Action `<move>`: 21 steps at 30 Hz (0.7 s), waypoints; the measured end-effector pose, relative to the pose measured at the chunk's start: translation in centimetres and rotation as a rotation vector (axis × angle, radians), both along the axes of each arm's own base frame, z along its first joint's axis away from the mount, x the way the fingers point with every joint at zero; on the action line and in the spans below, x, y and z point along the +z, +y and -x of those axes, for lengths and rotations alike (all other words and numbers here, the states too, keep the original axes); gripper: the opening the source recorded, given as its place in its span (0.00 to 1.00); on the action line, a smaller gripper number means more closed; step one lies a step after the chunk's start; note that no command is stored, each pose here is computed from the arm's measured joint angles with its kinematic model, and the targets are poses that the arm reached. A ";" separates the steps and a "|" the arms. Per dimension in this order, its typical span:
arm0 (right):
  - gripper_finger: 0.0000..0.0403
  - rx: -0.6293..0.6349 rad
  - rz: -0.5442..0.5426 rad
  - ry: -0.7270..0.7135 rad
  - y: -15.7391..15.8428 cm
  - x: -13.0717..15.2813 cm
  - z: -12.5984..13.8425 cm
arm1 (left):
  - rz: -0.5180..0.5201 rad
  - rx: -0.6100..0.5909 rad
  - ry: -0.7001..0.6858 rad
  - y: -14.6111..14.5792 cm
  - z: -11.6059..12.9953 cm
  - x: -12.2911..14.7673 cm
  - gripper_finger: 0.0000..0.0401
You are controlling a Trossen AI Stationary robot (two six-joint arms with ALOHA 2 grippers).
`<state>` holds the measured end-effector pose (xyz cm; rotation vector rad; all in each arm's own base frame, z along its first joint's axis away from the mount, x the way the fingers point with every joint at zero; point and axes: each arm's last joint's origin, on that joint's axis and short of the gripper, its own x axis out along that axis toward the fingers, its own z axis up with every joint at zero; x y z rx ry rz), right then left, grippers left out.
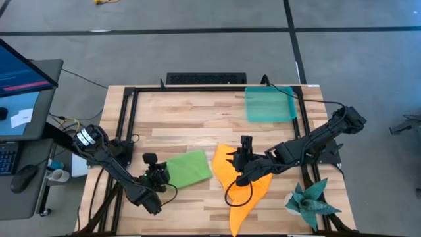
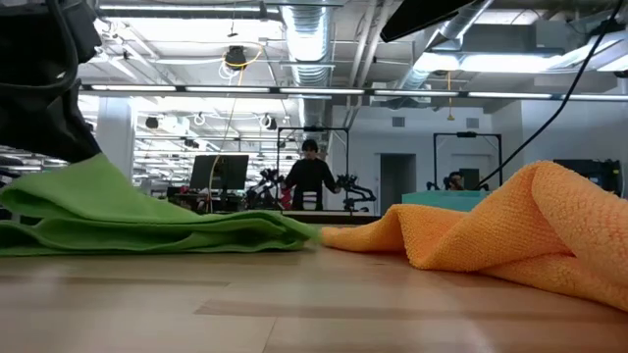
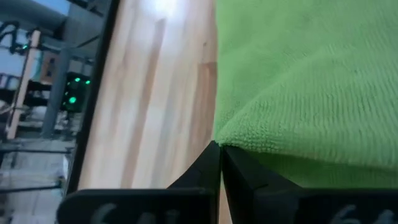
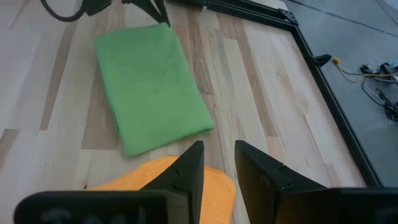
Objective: Roll microfiber towels into tight, uniform cylinder then place into a basket
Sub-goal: Fold the green microfiber towel
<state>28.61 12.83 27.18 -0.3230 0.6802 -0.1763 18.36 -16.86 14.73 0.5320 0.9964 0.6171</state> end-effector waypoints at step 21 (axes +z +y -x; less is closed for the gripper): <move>0.28 0.001 -0.007 -0.007 0.0 0.0 0.0 | 0.150 0.278 0.249 1.1 1.0 0.0 0.00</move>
